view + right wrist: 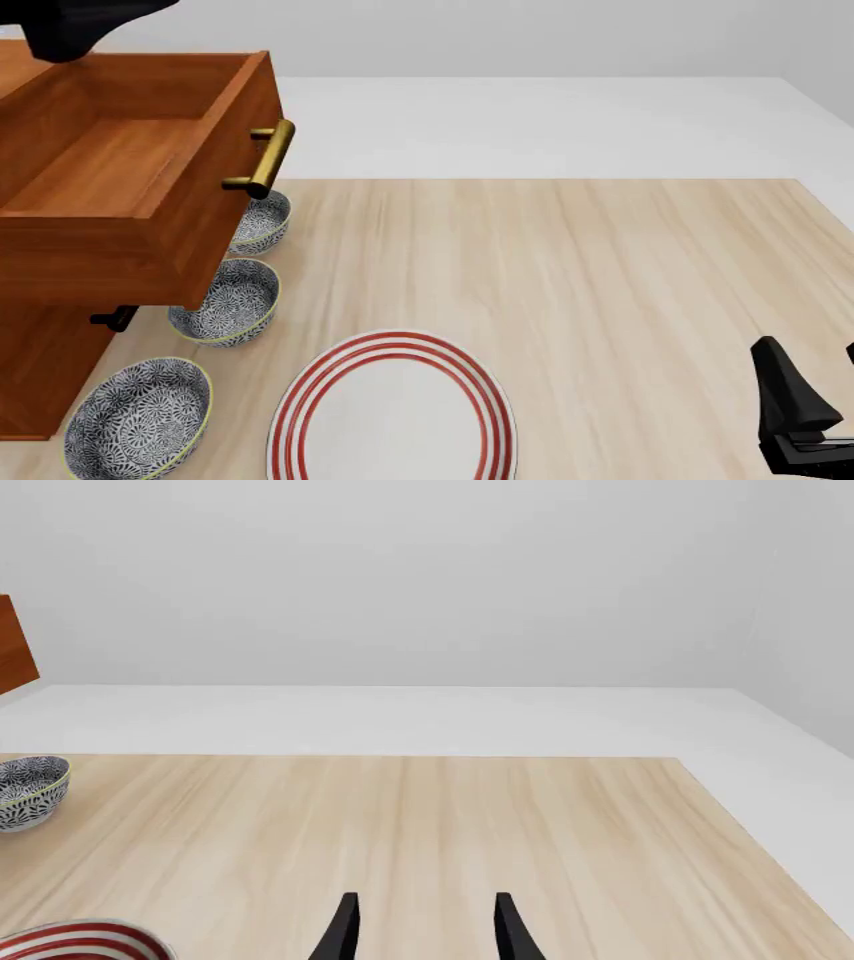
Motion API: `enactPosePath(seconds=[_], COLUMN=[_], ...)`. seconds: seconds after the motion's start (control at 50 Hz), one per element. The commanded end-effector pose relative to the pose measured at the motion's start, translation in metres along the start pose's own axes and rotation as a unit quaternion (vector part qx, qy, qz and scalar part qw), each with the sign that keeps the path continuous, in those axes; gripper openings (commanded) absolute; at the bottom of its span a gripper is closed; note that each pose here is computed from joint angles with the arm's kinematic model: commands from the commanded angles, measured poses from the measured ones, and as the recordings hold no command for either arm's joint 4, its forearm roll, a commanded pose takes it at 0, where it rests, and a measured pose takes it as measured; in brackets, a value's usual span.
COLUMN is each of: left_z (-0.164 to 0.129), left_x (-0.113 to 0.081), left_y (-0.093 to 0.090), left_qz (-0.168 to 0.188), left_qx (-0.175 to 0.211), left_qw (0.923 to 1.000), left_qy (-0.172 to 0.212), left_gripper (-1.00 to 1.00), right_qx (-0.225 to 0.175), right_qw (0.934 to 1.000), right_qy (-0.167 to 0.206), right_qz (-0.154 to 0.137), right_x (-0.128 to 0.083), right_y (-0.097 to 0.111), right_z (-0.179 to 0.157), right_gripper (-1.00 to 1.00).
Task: Open the top drawer of the cabinet.
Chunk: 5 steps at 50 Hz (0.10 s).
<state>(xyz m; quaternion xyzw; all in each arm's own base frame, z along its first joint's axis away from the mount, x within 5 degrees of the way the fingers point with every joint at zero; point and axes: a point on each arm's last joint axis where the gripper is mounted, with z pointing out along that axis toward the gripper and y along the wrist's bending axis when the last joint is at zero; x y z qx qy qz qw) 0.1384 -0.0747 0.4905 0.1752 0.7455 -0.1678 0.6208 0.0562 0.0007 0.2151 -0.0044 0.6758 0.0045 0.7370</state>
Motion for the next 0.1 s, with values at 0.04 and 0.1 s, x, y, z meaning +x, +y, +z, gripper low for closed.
enactPosePath(seconds=[0.04,0.1], left_z=[-0.0024,-0.0024], left_x=[0.0015,0.0018], left_y=[-0.0045,-0.0046], left_qz=[-0.01,-0.006], left_qx=[0.014,0.015], left_qw=[0.9998,0.9999], left_qy=[0.002,0.002], left_gripper=[1.0,1.0], right_qx=[0.0,0.0], right_qw=[1.0,1.0], right_qy=[0.0,0.0], right_qz=[0.0,0.0], right_x=[0.0,0.0], right_y=[0.0,0.0], right_z=[0.0,0.0], right_gripper=[1.0,1.0])
